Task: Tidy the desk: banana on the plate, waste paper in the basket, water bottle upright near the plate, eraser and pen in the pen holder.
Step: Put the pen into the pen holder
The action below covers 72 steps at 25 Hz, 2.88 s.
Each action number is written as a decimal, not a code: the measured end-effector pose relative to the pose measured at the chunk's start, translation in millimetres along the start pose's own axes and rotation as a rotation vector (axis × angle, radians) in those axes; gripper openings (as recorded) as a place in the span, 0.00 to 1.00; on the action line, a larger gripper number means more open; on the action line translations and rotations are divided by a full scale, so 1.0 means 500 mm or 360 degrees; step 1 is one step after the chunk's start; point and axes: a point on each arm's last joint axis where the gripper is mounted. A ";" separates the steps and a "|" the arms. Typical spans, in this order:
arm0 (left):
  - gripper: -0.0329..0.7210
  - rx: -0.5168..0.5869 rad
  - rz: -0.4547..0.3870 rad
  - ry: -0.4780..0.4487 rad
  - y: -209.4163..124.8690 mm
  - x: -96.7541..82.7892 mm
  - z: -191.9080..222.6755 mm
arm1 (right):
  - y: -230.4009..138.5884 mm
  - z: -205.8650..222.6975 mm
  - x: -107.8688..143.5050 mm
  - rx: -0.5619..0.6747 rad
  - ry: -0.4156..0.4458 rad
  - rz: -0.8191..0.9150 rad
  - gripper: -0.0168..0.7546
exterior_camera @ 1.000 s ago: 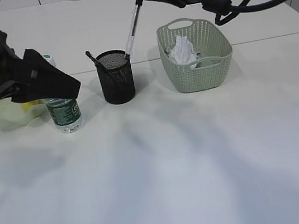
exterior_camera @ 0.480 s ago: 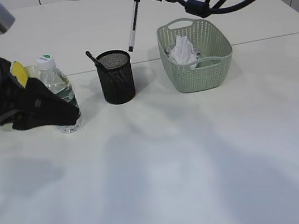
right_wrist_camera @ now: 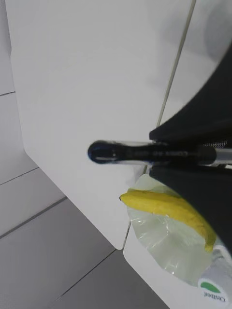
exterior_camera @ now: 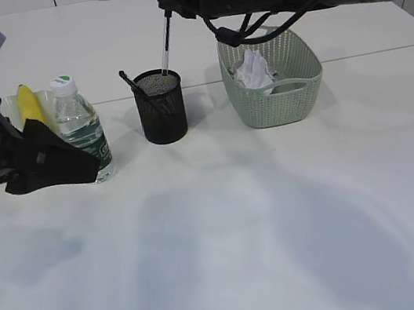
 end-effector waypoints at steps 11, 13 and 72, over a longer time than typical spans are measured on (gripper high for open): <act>0.51 -0.0019 0.0010 0.0005 0.002 -0.003 -0.008 | -0.012 0.069 -0.036 -0.0030 0.0024 -0.0093 0.13; 0.51 -0.0027 0.0014 0.0007 0.003 -0.005 -0.011 | -0.016 0.075 -0.041 -0.0024 0.0022 -0.0112 0.13; 0.51 -0.0053 0.0019 0.0044 0.005 -0.001 -0.012 | 0.004 -0.046 0.014 0.0852 -0.0382 -0.0134 0.25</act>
Point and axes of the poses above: a point on each arm's last joint axis where the gripper is mounted, z pointing out along that axis toward the gripper, x along the wrist's bending axis when the last joint is at zero, y = z × x, and after that the axes turned 12 degrees about z, right-handed
